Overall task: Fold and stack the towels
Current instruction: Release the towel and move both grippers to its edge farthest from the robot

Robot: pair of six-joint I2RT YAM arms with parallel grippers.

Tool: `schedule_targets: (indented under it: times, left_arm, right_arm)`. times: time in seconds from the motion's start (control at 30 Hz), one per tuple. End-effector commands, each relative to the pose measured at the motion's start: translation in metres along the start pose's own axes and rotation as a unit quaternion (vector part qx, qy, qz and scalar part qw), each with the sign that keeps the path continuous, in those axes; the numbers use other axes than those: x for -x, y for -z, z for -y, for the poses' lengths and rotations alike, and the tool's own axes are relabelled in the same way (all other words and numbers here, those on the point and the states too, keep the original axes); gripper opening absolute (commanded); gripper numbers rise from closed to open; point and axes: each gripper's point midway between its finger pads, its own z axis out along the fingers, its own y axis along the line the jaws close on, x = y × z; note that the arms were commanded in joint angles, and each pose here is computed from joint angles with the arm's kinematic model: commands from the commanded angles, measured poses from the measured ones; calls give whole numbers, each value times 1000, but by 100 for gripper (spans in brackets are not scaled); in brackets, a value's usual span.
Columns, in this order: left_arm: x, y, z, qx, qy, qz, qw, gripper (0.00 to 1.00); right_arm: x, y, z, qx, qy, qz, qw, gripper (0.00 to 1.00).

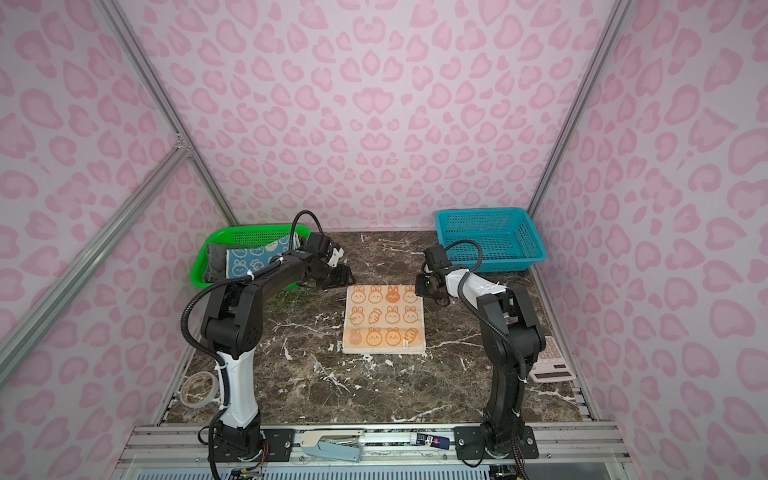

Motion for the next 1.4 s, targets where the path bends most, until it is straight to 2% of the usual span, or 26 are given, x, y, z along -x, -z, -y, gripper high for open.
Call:
schedule_targets:
  times: [0.0, 0.23, 0.5, 0.6, 0.67, 0.7, 0.97, 1.23, 1.37]
  left_arm:
    - [5, -9, 0, -5, -2, 3, 1000, 62]
    - [11, -23, -11, 9, 11, 11, 1000, 54]
    - [11, -34, -8, -8, 18, -1, 1000, 45]
    - [6, -34, -8, -9, 19, -7, 1000, 38]
    - [2, -34, -8, -11, 20, -13, 1000, 37]
    - [-1, -34, -8, -12, 21, -16, 1000, 33]
    - [-18, -30, -8, -17, 21, -35, 999, 33]
    - [-8, -25, -3, -27, 22, -23, 999, 4]
    - [3, -18, 4, -35, 19, -11, 999, 4]
  right_arm:
    - [2, -11, 3, -10, -4, 1, 1000, 43]
    - [5, -25, 5, -14, -9, -5, 1000, 43]
    - [4, -32, 6, -10, -12, -5, 1000, 47]
    - [4, -34, 3, 0, -14, -8, 1000, 41]
    - [5, -34, 2, 4, -14, -8, 1000, 36]
    - [4, -34, 0, 5, -13, -9, 1000, 34]
    - [5, -31, -1, 8, -10, -10, 1000, 17]
    - [11, -24, -8, 22, 2, 0, 1000, 5]
    - [15, -18, -10, 25, 13, 7, 1000, 0]
